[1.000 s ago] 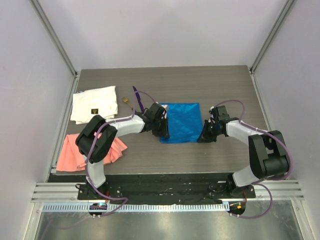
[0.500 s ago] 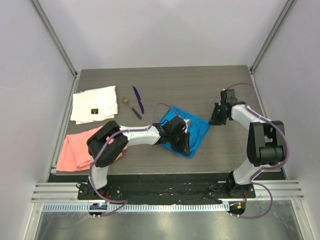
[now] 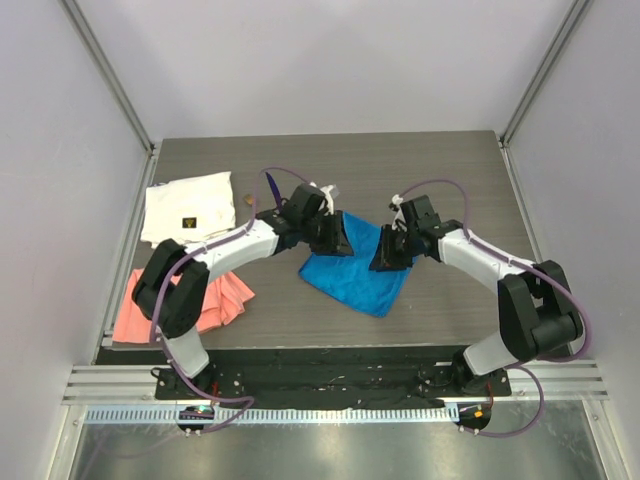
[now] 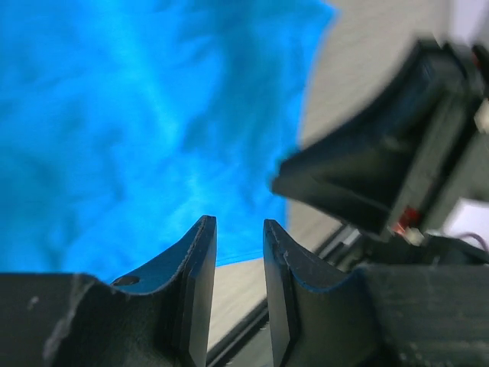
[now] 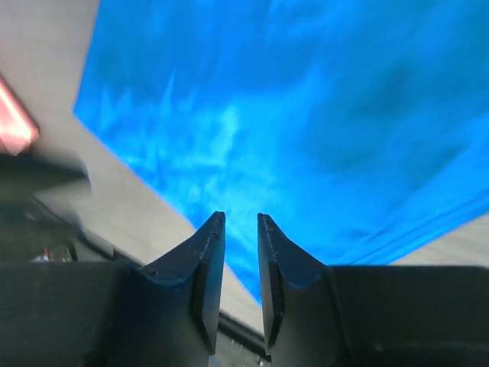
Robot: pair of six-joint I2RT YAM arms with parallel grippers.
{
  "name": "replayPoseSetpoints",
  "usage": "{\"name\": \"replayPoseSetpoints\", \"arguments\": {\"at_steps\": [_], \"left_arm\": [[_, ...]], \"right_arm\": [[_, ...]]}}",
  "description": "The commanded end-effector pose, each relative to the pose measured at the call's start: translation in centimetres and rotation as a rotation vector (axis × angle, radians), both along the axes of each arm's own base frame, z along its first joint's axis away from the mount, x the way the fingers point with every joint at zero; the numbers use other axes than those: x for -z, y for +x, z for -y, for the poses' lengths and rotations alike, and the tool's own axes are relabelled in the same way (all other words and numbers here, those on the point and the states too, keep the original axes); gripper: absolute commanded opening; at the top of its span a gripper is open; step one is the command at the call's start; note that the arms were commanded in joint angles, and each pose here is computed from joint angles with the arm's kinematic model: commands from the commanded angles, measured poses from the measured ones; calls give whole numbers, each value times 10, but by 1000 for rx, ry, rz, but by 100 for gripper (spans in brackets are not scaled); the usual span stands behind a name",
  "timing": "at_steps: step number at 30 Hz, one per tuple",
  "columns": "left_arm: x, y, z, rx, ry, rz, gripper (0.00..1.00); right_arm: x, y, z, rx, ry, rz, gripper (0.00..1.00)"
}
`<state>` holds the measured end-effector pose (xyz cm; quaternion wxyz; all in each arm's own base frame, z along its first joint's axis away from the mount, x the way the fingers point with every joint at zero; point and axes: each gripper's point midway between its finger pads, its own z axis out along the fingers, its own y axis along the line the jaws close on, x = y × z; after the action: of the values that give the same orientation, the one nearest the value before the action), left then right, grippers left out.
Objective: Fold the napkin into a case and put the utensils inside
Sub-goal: Rotate the lower triangle-folded napkin at the center of the board.
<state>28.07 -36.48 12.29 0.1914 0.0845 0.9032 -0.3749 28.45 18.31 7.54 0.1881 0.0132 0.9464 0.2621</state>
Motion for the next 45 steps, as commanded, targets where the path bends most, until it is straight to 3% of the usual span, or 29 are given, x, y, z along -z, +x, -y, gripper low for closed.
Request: {"name": "replayPoseSetpoints", "arguments": {"at_steps": [1, 8, 15, 20, 25, 27, 31, 36, 45], "left_arm": [[28, 0, -27, -3, 95, -22, 34], [74, 4, -43, -54, 178, -57, 32], [104, -9, -56, -93, 207, -112, 31], [105, -24, -52, -94, 177, -129, 30], [73, -28, -42, -71, 106, -109, 43], [54, -25, -46, -68, 114, -70, 51], [31, -19, -60, -67, 109, -50, 58], [31, -23, -79, -69, 117, -71, 62], [58, -41, -78, -13, 69, -165, 60]], "right_arm": [[3, -22, -28, -68, 94, -45, 27], [36, -37, -15, -73, 37, -91, 23], [58, -21, -3, -57, -53, -97, 23], [66, 1, 21, -11, -172, -89, 23], [62, 17, 40, -7, -286, -48, 24], [58, 18, 38, -18, -275, -40, 25], [40, 19, 31, -45, -237, -7, 27], [24, 14, 20, -73, -168, 7, 32], [31, 0, 3, -98, -59, -26, 33]]}}
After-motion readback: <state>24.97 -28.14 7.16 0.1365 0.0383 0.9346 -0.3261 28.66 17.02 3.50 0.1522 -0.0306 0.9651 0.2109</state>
